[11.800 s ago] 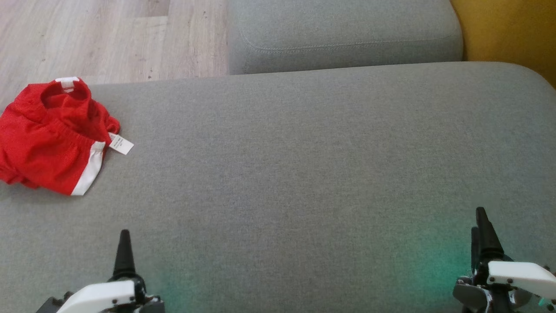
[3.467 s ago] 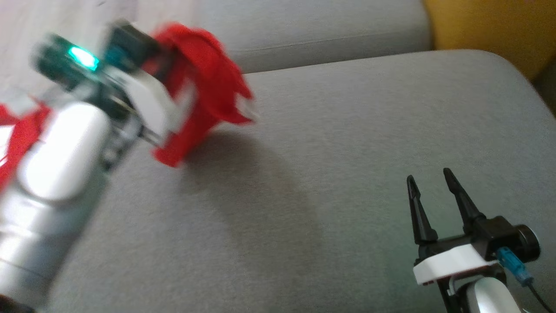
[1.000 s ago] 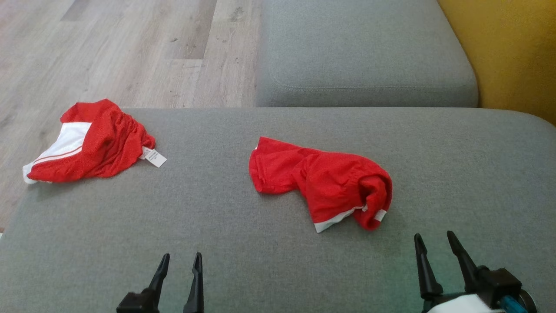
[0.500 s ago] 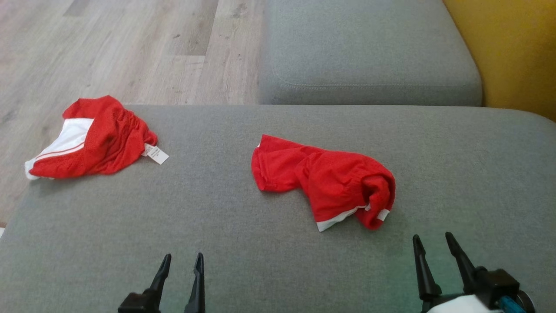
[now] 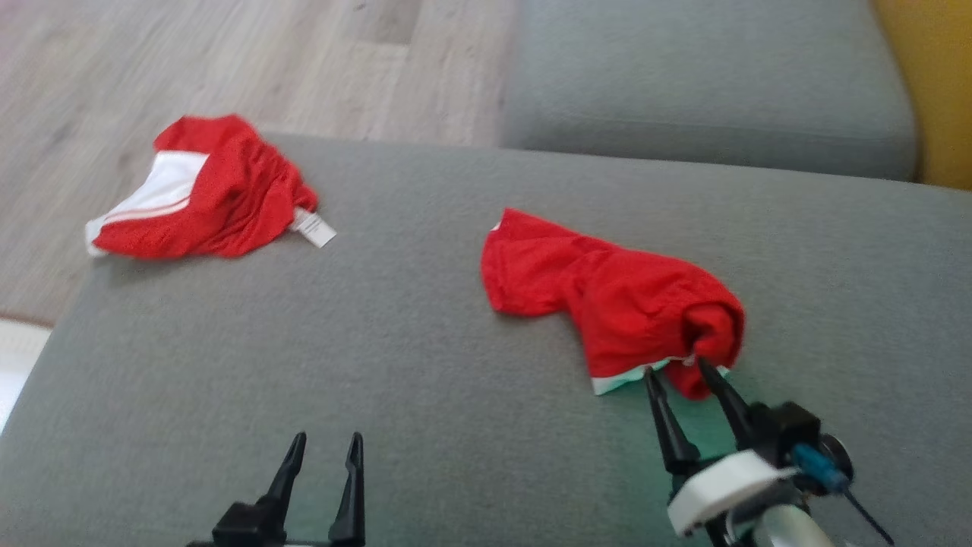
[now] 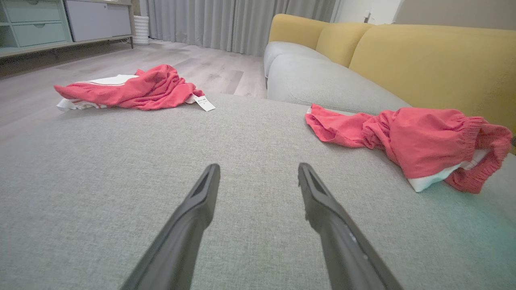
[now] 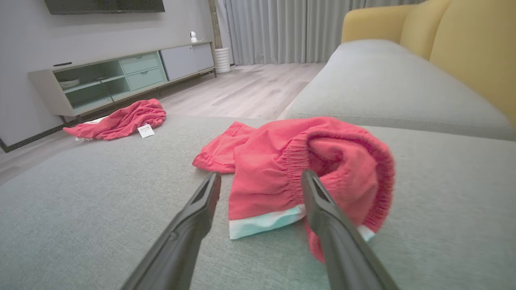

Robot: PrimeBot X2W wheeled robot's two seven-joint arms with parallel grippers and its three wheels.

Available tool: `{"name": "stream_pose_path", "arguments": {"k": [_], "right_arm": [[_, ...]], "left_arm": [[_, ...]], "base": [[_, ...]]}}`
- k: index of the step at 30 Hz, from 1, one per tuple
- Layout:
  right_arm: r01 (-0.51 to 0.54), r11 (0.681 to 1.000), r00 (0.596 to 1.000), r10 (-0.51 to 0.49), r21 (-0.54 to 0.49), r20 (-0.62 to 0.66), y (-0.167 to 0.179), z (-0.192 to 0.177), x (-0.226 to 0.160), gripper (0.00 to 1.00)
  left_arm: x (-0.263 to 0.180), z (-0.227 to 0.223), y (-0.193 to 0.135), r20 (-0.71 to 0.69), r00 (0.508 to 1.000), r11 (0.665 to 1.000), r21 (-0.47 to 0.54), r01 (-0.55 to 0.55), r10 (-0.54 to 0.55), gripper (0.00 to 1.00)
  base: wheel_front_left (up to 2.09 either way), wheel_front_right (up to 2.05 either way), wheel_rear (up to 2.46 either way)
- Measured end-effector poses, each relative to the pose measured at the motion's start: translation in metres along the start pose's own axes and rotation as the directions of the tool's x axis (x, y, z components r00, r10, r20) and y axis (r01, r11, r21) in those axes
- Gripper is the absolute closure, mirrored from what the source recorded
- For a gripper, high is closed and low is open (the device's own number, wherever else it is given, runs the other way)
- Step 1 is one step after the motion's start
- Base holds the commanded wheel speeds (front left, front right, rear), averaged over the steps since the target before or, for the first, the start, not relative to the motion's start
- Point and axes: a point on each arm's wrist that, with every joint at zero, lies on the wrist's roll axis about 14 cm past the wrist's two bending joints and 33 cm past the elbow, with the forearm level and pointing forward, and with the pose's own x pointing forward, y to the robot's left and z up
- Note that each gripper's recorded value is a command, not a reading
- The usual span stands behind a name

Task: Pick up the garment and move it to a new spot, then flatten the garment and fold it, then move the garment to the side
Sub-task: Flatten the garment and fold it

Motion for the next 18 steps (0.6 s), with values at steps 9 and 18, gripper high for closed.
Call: {"name": "stream_pose_path", "arguments": {"k": [9, 18], "right_arm": [[0.008, 0.999, 0.989, -0.002, 0.037, -0.147, -0.011, -0.034, 0.04, 0.0], [0.037, 0.998, 0.984, -0.046, -0.051, -0.172, -0.033, -0.034, 0.066, 0.0]], "left_arm": [[-0.003, 0.0, 0.02, -0.005, 0.997, 0.997, -0.005, -0.082, 0.082, 0.0], [-0.007, -0.006, 0.028, -0.025, 0.992, 0.992, -0.016, -0.123, 0.123, 0.0]], "base": [[0.0, 0.0, 0.0], [0.0, 0.0, 0.0]]}}
